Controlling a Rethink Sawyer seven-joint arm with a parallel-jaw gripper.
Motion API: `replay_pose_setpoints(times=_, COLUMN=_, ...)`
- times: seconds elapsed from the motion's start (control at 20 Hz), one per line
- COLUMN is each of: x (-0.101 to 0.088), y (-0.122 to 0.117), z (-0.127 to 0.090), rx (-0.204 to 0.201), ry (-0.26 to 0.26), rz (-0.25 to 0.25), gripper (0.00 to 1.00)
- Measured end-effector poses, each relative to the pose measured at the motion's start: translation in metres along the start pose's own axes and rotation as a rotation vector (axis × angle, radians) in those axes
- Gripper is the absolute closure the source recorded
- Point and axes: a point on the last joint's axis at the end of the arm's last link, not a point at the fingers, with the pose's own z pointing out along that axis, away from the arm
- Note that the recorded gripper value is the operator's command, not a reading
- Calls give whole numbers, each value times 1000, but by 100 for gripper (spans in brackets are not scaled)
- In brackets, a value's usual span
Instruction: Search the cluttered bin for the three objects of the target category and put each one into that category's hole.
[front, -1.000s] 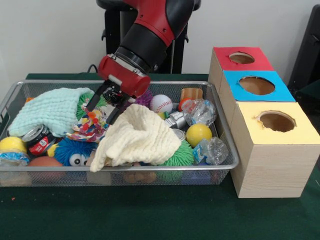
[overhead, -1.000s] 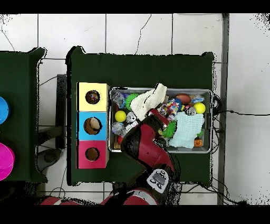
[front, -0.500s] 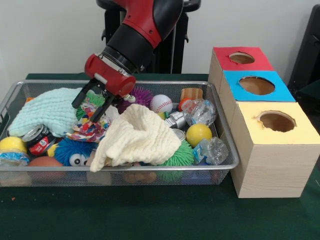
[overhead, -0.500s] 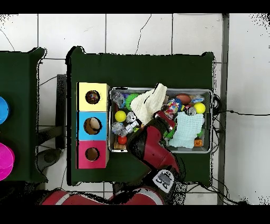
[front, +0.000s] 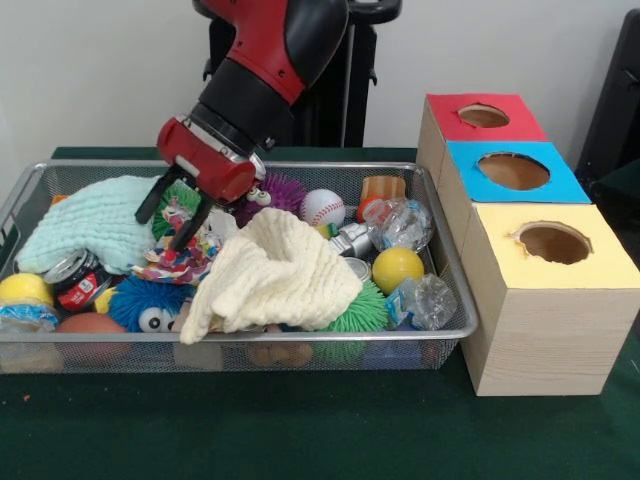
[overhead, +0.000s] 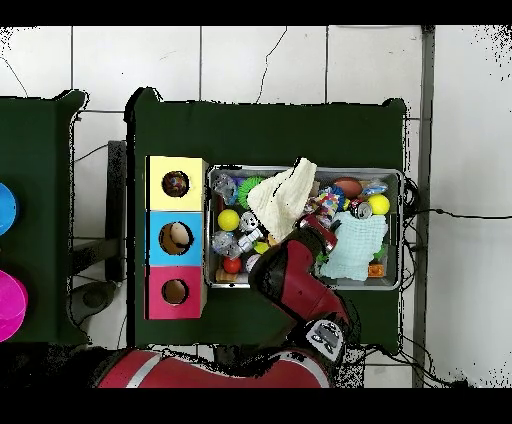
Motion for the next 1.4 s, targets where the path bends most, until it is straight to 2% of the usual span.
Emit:
replay_pose_setpoints(times=0.4, x=24, y=21, z=-8, rx=-32, ry=148, rz=3, gripper=0)
replay_pose_setpoints(times=0.5, x=26, y=26, z=-11, rx=-39, ry=170, rz=5, gripper=0)
replay_pose_setpoints(times=0.7, x=28, y=36, z=-23, rx=-49, ry=257, rz=11, gripper=0)
replay_pose_setpoints(times=0.9, x=31, y=36, z=-28, rx=-47, ry=301, rz=8, gripper=0)
replay_pose_setpoints(times=0.95, x=32, y=36, z=-29, rx=-51, ry=304, rz=-4, gripper=100)
replay_pose_setpoints(times=1.4, x=37, y=45, z=-37, rx=-72, ry=283, rz=-50, gripper=100)
